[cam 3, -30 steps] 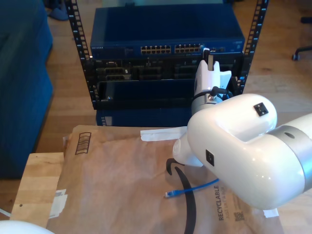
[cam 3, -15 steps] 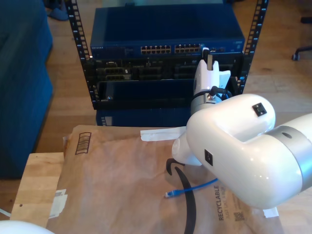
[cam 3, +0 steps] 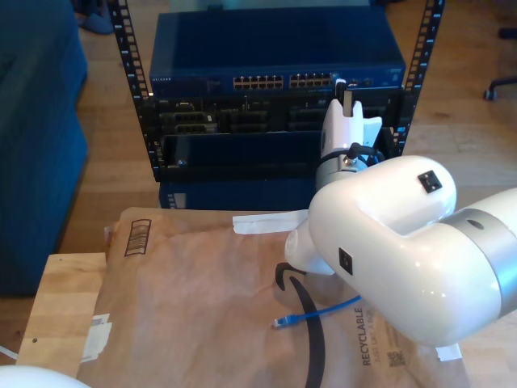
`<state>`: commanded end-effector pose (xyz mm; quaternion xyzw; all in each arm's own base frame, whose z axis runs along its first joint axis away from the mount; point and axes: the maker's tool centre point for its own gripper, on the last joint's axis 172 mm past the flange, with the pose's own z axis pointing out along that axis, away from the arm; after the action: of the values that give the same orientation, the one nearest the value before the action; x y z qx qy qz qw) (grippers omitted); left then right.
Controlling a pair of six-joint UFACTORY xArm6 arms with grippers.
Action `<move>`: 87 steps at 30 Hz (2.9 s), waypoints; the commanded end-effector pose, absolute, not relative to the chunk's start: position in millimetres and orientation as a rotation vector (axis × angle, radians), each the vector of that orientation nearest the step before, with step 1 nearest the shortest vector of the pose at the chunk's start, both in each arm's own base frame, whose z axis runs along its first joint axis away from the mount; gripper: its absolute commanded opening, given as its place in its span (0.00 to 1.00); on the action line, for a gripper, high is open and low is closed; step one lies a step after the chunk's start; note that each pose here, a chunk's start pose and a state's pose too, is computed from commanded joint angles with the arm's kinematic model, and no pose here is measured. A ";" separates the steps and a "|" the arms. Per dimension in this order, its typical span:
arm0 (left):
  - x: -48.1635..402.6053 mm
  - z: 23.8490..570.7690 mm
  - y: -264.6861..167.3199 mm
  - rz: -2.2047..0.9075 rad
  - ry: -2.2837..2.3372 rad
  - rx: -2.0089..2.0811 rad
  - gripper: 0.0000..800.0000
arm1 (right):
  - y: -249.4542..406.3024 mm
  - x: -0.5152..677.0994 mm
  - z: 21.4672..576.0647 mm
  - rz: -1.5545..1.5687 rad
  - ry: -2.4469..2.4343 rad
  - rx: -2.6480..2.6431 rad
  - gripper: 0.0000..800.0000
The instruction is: Grab the cable and plug it in
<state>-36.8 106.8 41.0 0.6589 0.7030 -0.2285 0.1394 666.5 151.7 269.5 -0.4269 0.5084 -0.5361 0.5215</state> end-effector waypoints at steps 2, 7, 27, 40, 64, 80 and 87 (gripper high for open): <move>-36.8 41.0 106.8 -0.660 2.032 1.904 1.00 | 151.6 666.3 268.9 -1.284 1.219 -1.024 0.00; -36.8 41.0 106.8 -0.661 2.033 1.903 1.00 | 157.6 664.5 268.6 -1.278 1.212 -1.029 0.00; -36.8 41.0 106.8 -0.661 2.033 1.903 1.00 | 162.6 673.9 267.7 -1.277 1.204 -1.013 0.00; -36.8 41.0 106.8 -0.661 2.033 1.903 1.00 | 160.8 672.6 265.2 -1.277 1.208 -1.018 0.00; -36.8 41.0 106.8 -0.661 2.033 1.903 1.00 | 153.6 681.8 275.2 -1.287 1.207 -0.986 0.00; -36.8 41.0 106.8 -0.660 2.032 1.904 1.00 | 147.8 650.1 261.6 -1.278 1.221 -1.083 0.42; -36.8 41.0 106.8 -0.660 2.032 1.904 1.00 | 144.9 611.9 264.4 -1.244 1.208 -1.185 0.49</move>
<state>-36.8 106.8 41.0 0.6589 0.7030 -0.2285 0.1394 611.9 144.9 264.4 -0.4895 0.4990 -0.5138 0.4973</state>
